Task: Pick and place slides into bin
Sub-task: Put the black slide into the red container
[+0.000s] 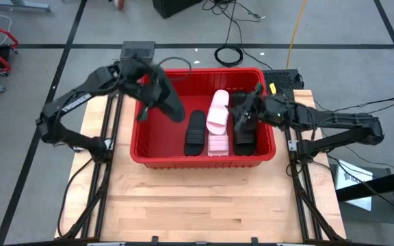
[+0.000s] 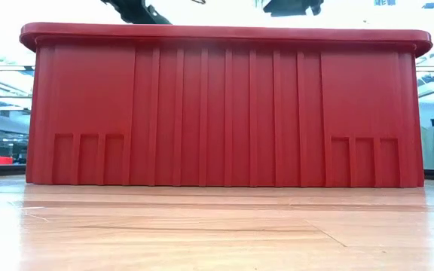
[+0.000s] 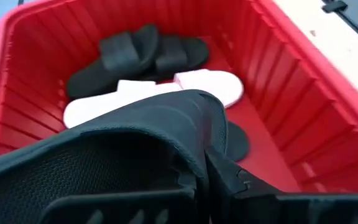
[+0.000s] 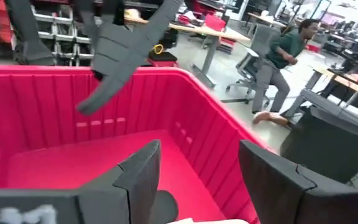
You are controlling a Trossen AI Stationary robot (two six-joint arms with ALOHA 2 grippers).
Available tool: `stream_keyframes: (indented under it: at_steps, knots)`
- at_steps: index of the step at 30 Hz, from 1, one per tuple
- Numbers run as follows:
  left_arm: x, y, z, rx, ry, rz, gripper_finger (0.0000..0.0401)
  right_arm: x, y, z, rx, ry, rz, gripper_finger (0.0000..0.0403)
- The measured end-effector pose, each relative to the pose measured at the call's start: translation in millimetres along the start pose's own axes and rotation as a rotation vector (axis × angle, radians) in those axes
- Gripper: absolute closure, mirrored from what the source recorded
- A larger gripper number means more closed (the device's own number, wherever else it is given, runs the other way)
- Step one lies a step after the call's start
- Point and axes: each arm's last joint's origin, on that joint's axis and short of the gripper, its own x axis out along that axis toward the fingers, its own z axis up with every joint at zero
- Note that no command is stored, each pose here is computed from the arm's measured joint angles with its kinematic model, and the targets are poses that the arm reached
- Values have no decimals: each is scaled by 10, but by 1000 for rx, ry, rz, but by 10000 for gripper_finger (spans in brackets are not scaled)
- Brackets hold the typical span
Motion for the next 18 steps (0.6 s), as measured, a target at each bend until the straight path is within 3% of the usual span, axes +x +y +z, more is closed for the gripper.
stream_keyframes:
  at_steps: [5, 18]
  knots:
    - [65, 379, -23, -20, 34, -19, 392, 125, -157, -46, 15, 9, 86, 195]
    - [454, 1039, -127, -42, 107, -228, 398, 298, -515, -138, 47, 26, 93, 195]
